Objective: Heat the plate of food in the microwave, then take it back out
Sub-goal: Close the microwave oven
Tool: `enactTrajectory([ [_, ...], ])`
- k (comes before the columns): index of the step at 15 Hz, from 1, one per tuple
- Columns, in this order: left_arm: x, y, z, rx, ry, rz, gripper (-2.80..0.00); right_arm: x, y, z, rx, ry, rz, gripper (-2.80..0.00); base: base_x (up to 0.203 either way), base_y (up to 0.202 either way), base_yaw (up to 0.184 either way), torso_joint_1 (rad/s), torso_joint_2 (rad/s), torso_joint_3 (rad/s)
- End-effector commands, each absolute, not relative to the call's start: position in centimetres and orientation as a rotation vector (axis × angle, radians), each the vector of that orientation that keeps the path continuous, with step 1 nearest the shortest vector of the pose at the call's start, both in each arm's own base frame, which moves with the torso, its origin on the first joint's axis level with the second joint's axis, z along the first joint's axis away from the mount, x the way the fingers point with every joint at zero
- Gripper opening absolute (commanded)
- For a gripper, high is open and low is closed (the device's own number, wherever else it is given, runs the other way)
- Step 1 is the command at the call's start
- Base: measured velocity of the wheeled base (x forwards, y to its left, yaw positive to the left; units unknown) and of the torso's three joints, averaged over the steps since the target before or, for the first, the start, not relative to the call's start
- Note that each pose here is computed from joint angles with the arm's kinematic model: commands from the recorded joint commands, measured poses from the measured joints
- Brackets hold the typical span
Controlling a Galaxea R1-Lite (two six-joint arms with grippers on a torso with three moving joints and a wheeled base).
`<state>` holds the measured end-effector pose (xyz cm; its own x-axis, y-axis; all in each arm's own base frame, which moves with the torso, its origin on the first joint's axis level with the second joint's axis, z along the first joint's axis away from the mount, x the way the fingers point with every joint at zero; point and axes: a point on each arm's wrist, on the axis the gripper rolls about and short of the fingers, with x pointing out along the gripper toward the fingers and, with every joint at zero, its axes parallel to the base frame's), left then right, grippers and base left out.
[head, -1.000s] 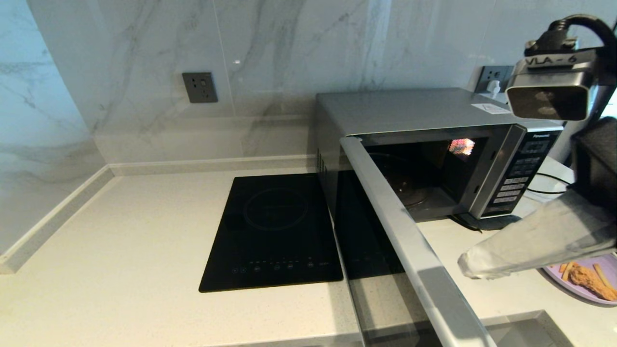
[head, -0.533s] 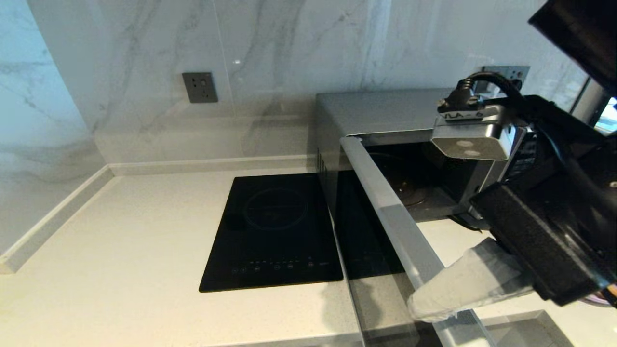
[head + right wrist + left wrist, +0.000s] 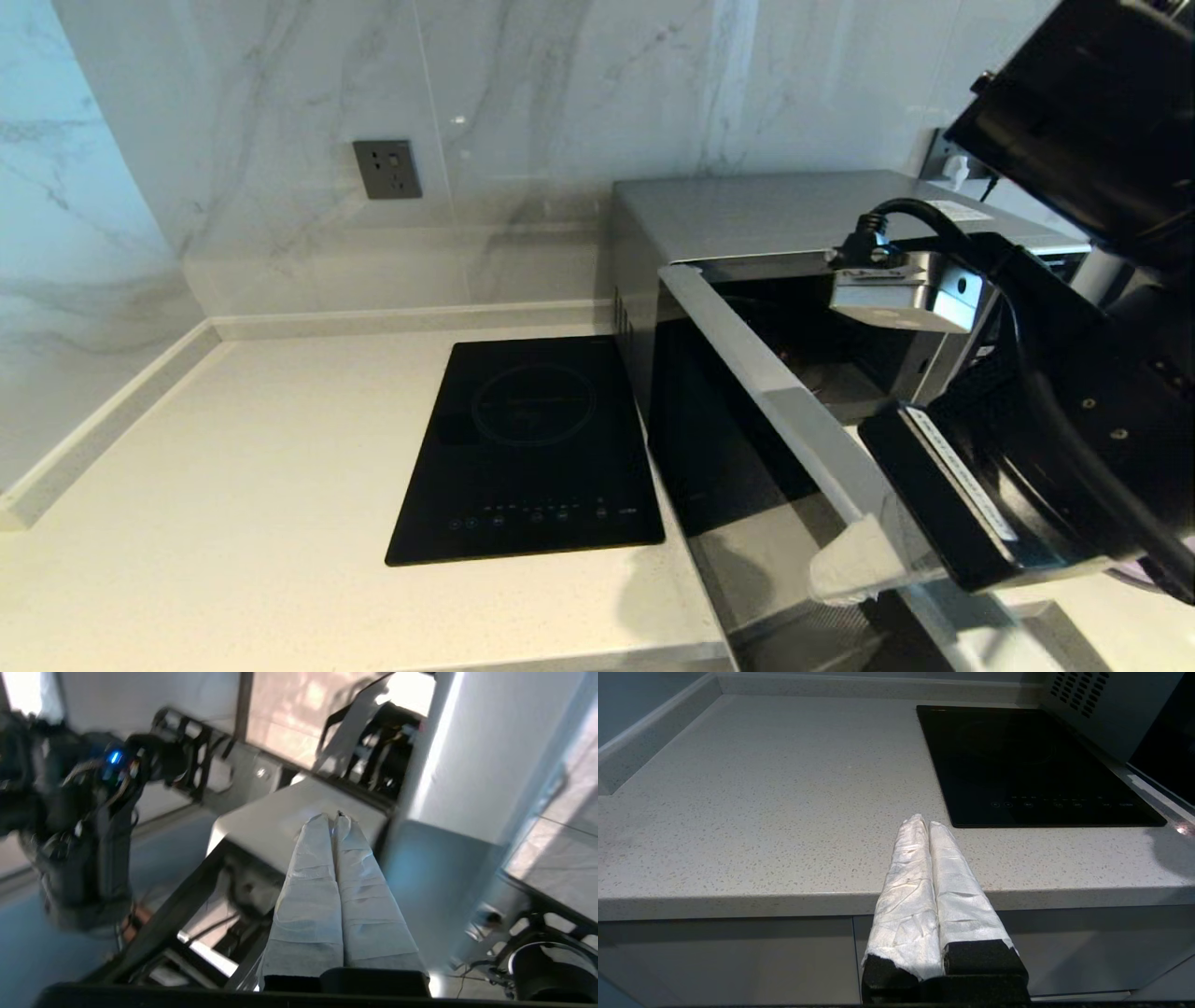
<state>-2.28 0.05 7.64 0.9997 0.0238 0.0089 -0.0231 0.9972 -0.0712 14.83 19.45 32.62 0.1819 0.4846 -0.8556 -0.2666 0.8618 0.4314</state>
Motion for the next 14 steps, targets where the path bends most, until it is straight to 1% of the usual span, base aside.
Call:
enactTrajectory([
  [1,-2.3,0.0,7.6,-0.072,-0.009,0.024,-2.8,15.2,18.8,32.7,0.213,1.273,0.486,-2.8,0.0,0.0,0.0,0.0,0.0,0.0],
  [6,-2.3,0.0,7.6,-0.072,-0.009,0.024,-2.8,16.5,16.5,32.7,0.279,1.228,0.33,-2.8,0.0,0.0,0.0,0.0,0.0,0.0],
  [14,-2.3,0.0,7.6,-0.072,-0.009,0.024,-2.8,18.8,10.8,32.9,0.401,1.142,0.133,-2.8,0.0,0.0,0.0,0.0,0.0,0.0],
])
